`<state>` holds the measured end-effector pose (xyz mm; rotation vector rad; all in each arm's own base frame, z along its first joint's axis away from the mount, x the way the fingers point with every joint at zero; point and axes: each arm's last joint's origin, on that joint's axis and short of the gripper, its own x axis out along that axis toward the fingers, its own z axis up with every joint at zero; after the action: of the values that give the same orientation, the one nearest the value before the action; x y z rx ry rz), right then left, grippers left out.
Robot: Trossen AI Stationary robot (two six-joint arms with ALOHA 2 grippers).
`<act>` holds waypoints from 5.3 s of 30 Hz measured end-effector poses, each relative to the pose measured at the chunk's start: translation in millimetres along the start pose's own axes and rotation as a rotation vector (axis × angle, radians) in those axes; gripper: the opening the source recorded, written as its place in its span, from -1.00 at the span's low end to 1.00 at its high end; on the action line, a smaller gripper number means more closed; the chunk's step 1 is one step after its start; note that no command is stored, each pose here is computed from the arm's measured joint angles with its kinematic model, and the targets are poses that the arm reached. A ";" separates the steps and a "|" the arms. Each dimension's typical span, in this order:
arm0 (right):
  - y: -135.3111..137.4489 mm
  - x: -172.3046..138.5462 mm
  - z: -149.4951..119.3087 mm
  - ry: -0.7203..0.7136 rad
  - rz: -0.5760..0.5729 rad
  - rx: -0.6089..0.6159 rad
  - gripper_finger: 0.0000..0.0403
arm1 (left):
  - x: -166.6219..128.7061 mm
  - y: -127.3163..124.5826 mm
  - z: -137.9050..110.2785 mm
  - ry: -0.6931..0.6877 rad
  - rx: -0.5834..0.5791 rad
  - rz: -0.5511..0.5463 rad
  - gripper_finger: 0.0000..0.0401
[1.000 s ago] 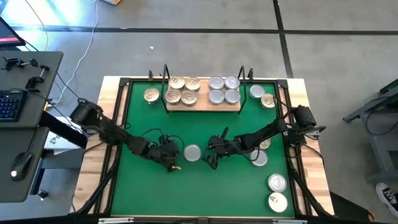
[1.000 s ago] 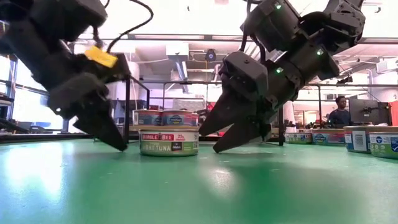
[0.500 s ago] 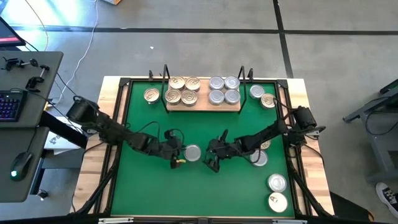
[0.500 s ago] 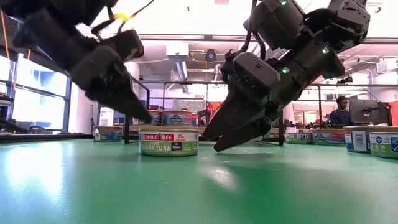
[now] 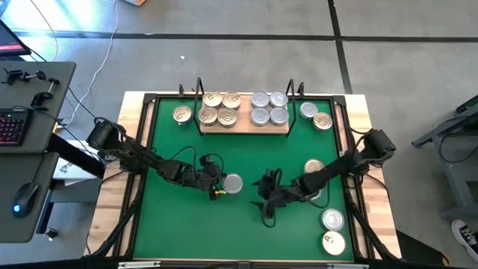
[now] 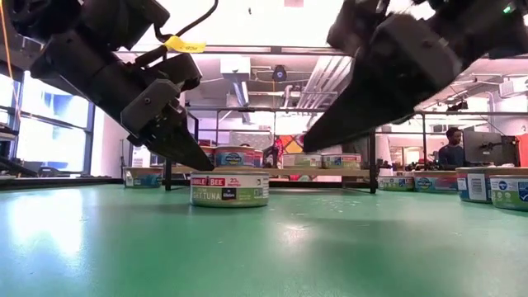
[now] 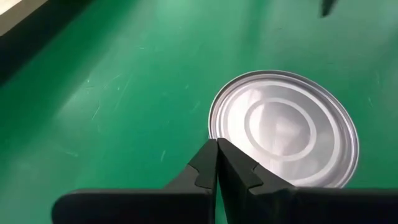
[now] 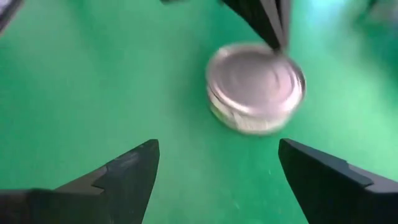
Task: Stack canned seafood by type on shelf
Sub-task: Put the green white tuna can on the shelf
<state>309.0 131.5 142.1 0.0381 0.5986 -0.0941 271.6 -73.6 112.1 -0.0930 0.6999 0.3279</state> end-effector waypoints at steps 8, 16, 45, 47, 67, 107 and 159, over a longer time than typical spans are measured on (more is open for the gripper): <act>27.0 16.3 -9.3 -0.043 -0.073 -0.487 0.60 | 0.5 -1.8 2.7 -0.032 0.012 -0.024 -1.00; 34.1 51.0 -1.3 0.011 -0.120 -0.582 0.60 | 0.7 -1.7 2.5 -0.029 0.020 -0.024 -1.00; 41.2 32.8 26.8 0.321 -0.310 -0.440 0.60 | -3.0 -7.1 20.5 -0.117 0.050 -0.161 -1.00; 42.8 31.9 26.6 0.312 -0.319 -0.445 0.60 | 4.3 -4.4 17.7 -0.104 0.044 -0.142 -1.00; 39.3 46.0 45.3 0.185 -0.261 -0.516 0.60 | 37.6 8.2 0.9 -0.029 0.049 -0.126 -1.00; -41.1 64.8 43.1 0.096 0.192 -0.194 0.16 | -16.0 11.0 45.6 -0.258 -0.022 0.004 -1.00; 5.3 9.2 28.6 0.227 -0.123 -0.259 0.16 | 32.1 9.8 46.4 -0.173 0.016 -0.155 -1.00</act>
<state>333.2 134.3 160.6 -0.2423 0.8361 -0.1318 320.0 -46.9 127.1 -0.1019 0.5199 0.1792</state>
